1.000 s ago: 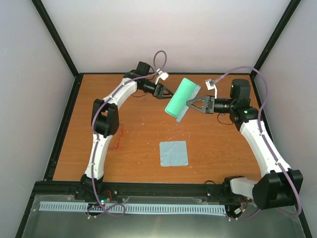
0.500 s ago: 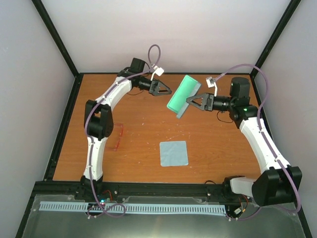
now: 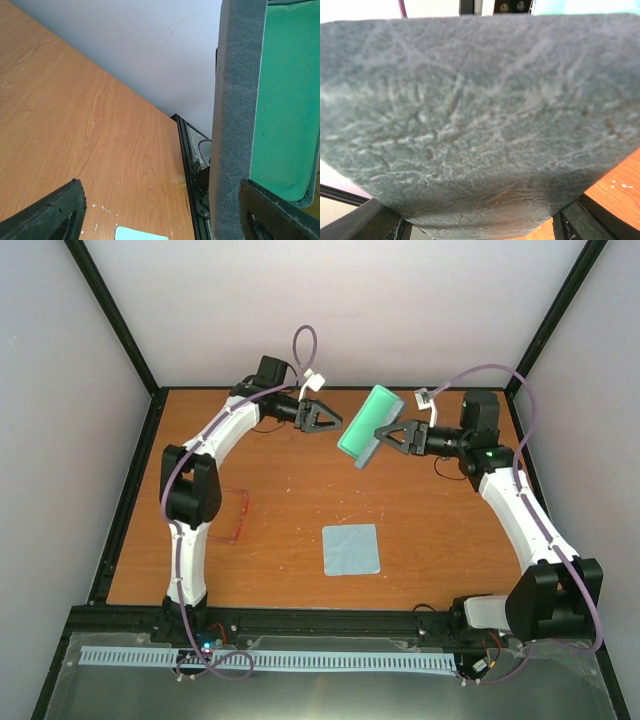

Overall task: Organize the sunglasses
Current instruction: Place the sunglasses case at the center of the board.

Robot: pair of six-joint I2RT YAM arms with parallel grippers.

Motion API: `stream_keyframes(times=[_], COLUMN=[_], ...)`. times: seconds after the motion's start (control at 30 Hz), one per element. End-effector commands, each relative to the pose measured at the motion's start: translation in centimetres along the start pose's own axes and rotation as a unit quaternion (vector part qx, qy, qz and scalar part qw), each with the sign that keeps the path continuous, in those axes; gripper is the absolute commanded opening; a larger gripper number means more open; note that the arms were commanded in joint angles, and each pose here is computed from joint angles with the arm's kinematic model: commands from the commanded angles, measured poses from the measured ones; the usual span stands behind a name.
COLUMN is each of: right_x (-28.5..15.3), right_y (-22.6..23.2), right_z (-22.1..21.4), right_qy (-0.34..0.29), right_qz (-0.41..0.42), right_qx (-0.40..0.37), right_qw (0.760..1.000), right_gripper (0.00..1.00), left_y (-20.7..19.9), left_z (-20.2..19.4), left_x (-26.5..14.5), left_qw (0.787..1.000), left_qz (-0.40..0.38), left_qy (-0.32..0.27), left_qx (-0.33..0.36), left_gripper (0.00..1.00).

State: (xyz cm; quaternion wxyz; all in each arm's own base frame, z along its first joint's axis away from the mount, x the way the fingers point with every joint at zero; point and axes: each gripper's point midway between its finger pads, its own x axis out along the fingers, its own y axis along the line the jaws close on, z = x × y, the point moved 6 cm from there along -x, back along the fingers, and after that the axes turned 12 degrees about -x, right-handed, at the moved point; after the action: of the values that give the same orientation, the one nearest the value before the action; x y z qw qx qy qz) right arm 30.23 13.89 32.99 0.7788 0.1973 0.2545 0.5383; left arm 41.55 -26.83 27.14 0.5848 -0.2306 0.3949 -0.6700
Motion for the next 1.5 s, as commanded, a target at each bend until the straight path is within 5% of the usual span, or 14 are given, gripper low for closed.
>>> stream_keyframes(times=[0.0,0.4,0.8,1.13,1.37,1.47], right_x=[-0.2,0.1,0.3,0.3,0.3,0.3], right_y=[0.7,0.2,-0.9,-0.8,-1.0,-1.1], right_z=[2.0,2.4,1.6,2.3,2.2,2.1], right_qy=[-0.021,-0.02,-0.014,-0.028,-0.031,-0.031], right_qz=[0.003,0.0,-0.024,-0.023,-0.026,-0.026], right_qx=[-0.04,-0.045,-0.037,-0.043,-0.04,-0.039], right_qw=[0.999,0.999,0.999,0.998,0.998,0.998], right_gripper=[0.03,0.03,0.03,0.03,0.03,0.03], left_y=[-1.5,-3.5,-5.4,-4.7,-5.0,-5.0], left_z=[-0.1,-1.1,-1.1,-1.6,-1.7,-1.7], left_x=[0.8,4.2,2.5,3.4,4.7,4.8], left_qw=[1.0,0.998,0.993,0.996,0.996,0.997], left_qz=[-0.019,-0.05,-0.112,-0.077,-0.067,-0.061], left_qy=[0.01,0.041,0.036,0.04,0.049,0.049], left_qx=[0.018,0.027,0.022,0.022,0.027,0.028], left_gripper=[0.81,0.7,0.67,0.4,0.4,0.28])
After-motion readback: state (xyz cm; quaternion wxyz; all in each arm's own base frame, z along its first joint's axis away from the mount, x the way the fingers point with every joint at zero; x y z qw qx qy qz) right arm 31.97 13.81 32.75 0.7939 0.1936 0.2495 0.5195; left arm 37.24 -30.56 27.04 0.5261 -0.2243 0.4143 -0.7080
